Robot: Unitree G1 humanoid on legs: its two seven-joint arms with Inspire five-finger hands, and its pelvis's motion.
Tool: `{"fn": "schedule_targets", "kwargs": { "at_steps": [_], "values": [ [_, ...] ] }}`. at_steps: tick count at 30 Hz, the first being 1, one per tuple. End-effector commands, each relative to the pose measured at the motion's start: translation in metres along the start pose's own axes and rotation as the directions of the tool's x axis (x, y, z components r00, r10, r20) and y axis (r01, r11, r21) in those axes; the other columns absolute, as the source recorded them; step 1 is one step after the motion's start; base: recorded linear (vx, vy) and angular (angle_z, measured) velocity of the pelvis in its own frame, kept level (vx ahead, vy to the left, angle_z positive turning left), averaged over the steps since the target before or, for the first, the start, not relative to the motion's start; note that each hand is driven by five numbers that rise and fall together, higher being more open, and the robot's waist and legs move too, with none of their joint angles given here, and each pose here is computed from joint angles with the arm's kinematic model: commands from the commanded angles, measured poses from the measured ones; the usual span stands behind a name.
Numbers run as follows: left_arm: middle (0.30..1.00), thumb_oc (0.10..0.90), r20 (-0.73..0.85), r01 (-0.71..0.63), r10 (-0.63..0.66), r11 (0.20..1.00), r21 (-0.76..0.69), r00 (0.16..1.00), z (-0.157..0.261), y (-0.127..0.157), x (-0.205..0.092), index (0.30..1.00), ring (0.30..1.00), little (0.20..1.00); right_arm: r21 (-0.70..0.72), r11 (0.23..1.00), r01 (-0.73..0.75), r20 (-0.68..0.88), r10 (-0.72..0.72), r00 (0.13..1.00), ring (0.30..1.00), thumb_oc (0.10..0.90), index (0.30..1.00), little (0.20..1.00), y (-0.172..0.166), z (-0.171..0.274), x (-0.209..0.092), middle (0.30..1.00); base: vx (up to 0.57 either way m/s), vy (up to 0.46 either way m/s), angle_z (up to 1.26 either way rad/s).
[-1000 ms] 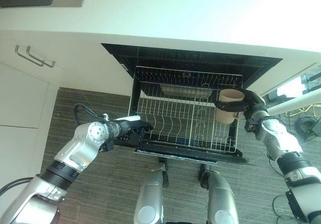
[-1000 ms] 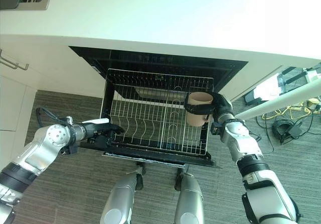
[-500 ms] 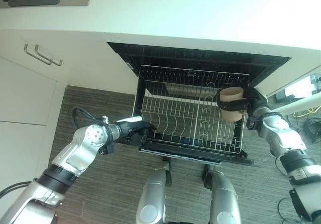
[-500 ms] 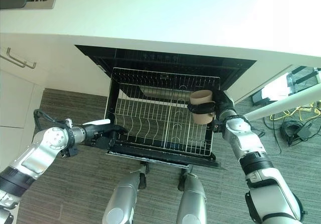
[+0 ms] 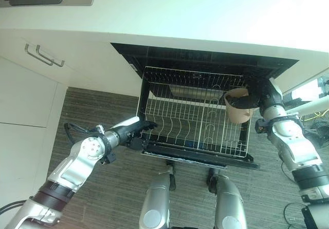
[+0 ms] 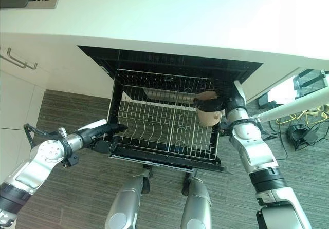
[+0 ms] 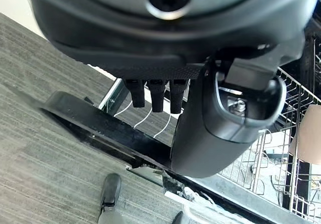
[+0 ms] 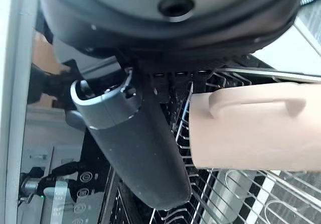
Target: Place the dishes in the dishwasher.
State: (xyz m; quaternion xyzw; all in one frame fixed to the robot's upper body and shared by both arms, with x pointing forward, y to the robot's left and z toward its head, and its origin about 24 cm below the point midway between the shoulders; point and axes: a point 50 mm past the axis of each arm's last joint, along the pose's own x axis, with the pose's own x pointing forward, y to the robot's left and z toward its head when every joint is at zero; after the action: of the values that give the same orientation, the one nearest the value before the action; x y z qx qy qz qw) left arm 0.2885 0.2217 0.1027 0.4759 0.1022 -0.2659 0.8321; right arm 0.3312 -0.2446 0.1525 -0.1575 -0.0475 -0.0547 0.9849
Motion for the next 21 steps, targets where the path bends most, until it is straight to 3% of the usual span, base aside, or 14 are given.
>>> {"fn": "schedule_targets", "kwargs": {
  "at_steps": [1,13,21],
  "values": [
    [0.9,0.8,0.066,-0.062,0.06,0.997,0.041,0.996,0.009,0.009,-0.012,0.9,0.9,0.9,0.012,0.995,0.096,0.254,-0.096,0.962,0.9,0.8,0.9,0.9,-0.021,0.053,0.0,0.9,0.0,0.0,0.0],
    [0.9,0.8,0.085,-0.118,0.117,0.993,0.009,0.989,0.009,0.01,-0.015,0.9,0.9,0.9,0.016,0.984,0.175,0.295,-0.172,0.94,0.9,0.8,0.9,0.9,-0.03,0.054,-0.01,0.9,0.0,0.0,0.0],
    [0.9,0.8,0.179,-0.285,0.325,0.934,-0.217,0.929,0.01,0.004,-0.026,0.9,0.9,0.9,0.09,0.985,0.148,0.315,-0.169,0.934,0.9,0.8,0.9,0.9,-0.026,0.039,-0.041,0.9,0.0,0.0,0.0]
  ]
}}
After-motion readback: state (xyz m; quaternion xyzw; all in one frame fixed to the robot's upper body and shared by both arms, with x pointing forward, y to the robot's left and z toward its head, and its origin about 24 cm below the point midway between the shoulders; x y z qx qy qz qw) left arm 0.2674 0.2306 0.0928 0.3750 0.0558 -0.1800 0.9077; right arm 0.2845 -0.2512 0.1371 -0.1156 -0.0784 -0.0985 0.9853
